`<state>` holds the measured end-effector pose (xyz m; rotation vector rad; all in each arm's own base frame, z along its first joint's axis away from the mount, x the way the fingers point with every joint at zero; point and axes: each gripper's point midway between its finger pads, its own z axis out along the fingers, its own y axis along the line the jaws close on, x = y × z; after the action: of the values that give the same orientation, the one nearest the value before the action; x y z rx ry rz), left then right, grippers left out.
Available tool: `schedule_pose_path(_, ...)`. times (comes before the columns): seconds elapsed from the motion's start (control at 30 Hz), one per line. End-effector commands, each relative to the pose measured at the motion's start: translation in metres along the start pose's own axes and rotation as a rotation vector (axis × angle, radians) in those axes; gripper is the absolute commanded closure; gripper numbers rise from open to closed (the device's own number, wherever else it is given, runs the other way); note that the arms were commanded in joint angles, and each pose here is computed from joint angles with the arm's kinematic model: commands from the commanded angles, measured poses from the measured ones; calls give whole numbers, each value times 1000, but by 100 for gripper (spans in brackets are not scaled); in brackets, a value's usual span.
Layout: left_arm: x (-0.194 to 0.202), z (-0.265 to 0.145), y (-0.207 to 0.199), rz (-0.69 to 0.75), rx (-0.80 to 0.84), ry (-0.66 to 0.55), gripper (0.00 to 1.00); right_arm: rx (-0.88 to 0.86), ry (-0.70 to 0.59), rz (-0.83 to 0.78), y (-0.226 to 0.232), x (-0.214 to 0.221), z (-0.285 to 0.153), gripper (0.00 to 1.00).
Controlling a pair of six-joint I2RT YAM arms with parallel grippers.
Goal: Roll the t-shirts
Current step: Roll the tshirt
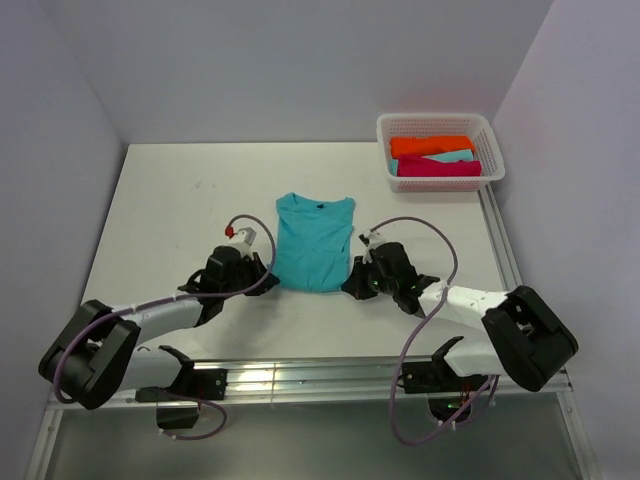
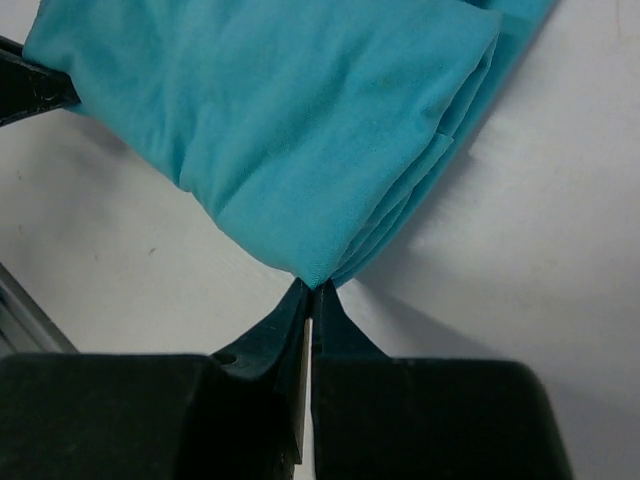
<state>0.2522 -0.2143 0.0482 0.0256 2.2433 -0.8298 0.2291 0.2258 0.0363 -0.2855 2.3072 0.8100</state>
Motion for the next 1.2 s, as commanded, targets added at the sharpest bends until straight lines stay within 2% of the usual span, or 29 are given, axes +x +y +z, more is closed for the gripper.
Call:
schedule_pose_path(0.0, 12, -12, -14, -76, 23, 99, 100, -14, 75, 69, 14, 6, -15, 100)
schedule_pose_path(0.23, 17, -16, -27, -133, 21, 209, 100, -27, 142, 127, 24, 14, -30, 100)
schedule_pose_path(0.4, 4, -16, -41, -150, 43, 218, 100, -47, 189, 156, 30, 16, -36, 100)
schedule_pose_path(0.43, 11, -20, -37, -161, 14, 256, 100, -56, 185, 158, 33, 13, -38, 100)
schedule_pose_path(0.97, -3, -16, -52, -241, -13, 331, 100, -85, 222, 277, 26, -12, -58, 100)
schedule_pose_path(1.17, -21, -12, -57, -276, -1, 329, 100, -74, 239, 307, 16, -21, -60, 100)
